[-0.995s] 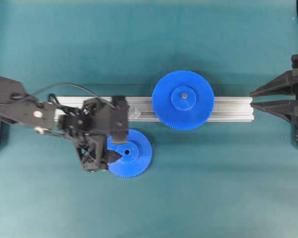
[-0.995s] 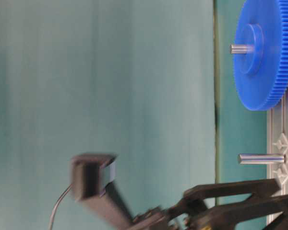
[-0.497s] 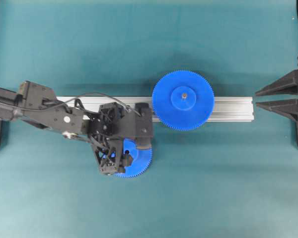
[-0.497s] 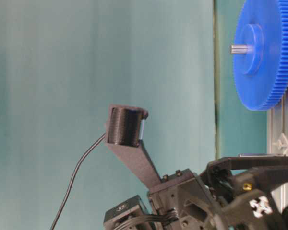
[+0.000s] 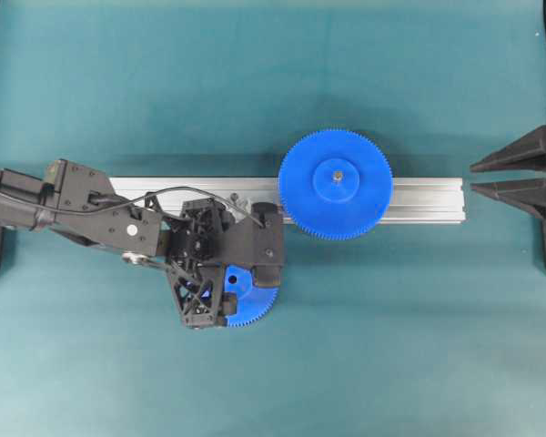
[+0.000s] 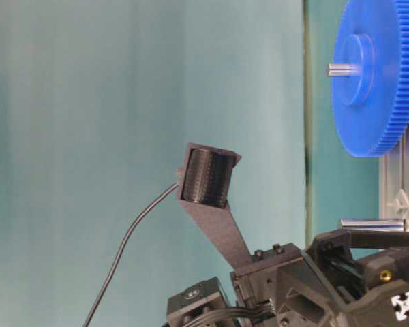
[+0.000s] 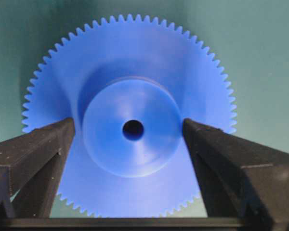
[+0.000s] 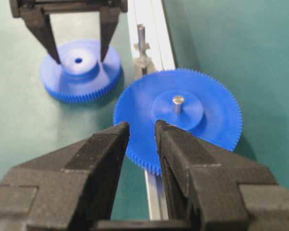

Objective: Insert the small gear onto the shaft.
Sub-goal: 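Lift the gear and carry it up over the empty shaft on the rail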

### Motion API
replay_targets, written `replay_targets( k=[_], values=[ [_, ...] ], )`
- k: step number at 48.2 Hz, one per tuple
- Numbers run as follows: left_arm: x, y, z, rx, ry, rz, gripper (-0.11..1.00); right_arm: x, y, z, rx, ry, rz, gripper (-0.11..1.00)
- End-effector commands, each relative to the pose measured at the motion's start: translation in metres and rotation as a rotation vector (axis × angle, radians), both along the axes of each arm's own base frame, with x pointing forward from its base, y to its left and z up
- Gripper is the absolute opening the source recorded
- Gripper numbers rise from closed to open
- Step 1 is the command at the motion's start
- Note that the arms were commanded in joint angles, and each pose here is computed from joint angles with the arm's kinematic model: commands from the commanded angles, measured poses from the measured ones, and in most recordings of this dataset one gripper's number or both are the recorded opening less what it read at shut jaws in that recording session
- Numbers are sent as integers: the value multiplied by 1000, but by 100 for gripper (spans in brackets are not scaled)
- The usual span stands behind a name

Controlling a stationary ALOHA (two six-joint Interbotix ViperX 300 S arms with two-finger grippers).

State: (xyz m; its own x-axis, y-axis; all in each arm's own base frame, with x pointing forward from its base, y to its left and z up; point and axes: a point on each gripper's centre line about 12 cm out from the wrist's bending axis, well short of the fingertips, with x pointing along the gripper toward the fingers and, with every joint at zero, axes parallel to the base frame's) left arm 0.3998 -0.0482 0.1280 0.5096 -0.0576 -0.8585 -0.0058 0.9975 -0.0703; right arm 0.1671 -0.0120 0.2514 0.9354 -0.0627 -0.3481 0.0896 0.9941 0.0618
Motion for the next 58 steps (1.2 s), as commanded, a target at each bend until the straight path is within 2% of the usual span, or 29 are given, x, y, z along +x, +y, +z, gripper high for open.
replay_targets(
  k=[1,49,58],
  values=[
    [6,-3,10,-4,-32,-4,90,1,-1,5,7,-17,-10,41],
    [2,-2,-12,4,30,-2,89,1,-1,2,21,-12,-16,41],
    [0,-2,-11,9,75,-2,83,1,-1,2,21,-12,-16,41]
  ],
)
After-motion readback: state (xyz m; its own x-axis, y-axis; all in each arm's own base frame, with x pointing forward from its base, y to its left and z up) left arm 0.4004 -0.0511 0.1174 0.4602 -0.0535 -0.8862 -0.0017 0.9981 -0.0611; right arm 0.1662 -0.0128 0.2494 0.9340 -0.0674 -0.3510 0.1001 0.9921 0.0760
